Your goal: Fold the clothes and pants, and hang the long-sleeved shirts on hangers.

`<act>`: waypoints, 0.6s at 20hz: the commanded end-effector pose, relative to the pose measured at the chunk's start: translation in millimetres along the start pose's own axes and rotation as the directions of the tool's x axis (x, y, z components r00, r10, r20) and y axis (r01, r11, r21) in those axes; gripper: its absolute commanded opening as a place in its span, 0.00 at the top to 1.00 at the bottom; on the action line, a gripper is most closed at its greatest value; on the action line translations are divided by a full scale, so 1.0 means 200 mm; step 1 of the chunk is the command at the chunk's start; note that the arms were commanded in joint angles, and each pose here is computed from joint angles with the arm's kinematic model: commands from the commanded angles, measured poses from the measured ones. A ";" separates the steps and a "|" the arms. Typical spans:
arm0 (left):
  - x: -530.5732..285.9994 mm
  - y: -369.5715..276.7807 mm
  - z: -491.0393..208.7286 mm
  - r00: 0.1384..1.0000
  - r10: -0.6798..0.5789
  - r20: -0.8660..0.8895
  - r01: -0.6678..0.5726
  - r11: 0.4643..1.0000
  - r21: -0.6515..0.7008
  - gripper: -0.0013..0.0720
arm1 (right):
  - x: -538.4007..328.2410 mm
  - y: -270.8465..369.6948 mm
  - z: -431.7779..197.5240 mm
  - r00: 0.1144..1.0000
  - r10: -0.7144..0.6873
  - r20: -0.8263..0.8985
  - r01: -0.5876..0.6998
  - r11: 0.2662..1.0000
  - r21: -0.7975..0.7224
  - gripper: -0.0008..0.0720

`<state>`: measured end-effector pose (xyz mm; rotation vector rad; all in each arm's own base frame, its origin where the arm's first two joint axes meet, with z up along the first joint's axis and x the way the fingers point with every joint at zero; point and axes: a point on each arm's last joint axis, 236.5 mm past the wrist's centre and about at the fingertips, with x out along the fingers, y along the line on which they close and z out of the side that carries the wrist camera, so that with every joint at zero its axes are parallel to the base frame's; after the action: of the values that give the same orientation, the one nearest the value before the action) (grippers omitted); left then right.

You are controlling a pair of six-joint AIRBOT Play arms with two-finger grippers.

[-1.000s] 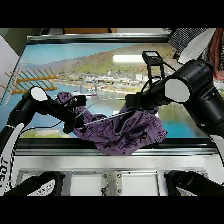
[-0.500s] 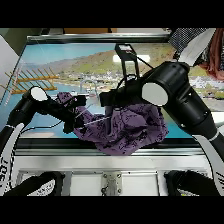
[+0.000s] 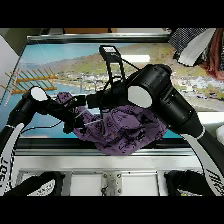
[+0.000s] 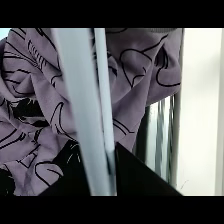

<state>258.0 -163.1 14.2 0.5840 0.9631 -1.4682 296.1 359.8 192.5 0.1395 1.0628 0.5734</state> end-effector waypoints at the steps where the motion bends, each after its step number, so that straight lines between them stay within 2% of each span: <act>1: 0.00 0.00 0.00 1.000 -0.001 0.000 0.001 1.000 0.001 0.96 | 0.00 0.01 -0.01 1.000 0.003 -0.005 -0.003 1.000 -0.001 0.74; 2: 0.00 0.00 0.00 1.000 -0.003 0.000 0.003 1.000 0.001 0.96 | 0.00 0.00 -0.02 1.000 -0.001 -0.013 0.001 1.000 -0.020 0.36; 3: 0.00 0.00 0.00 1.000 -0.003 0.000 0.003 1.000 0.001 0.96 | -0.01 0.01 -0.03 1.000 0.003 -0.021 -0.005 0.998 -0.070 0.13; 4: 0.00 0.00 0.00 1.000 -0.003 0.000 0.003 1.000 0.001 0.96 | -0.02 0.02 -0.04 0.999 0.016 -0.030 -0.019 0.995 -0.093 0.11; 9: 0.00 0.00 0.00 1.000 -0.003 0.000 0.003 1.000 0.001 0.96 | -0.22 -0.03 -0.07 0.998 0.034 -0.044 -0.040 0.990 -0.132 0.11; 12: 0.00 0.00 0.00 1.000 -0.003 0.000 0.003 1.000 0.001 0.96 | -0.34 -0.01 -0.06 0.982 0.172 -0.076 -0.182 0.970 -0.161 0.11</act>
<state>257.4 -163.2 14.4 0.5828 0.9633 -1.4711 276.9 327.3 221.6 0.0639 1.0579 0.6932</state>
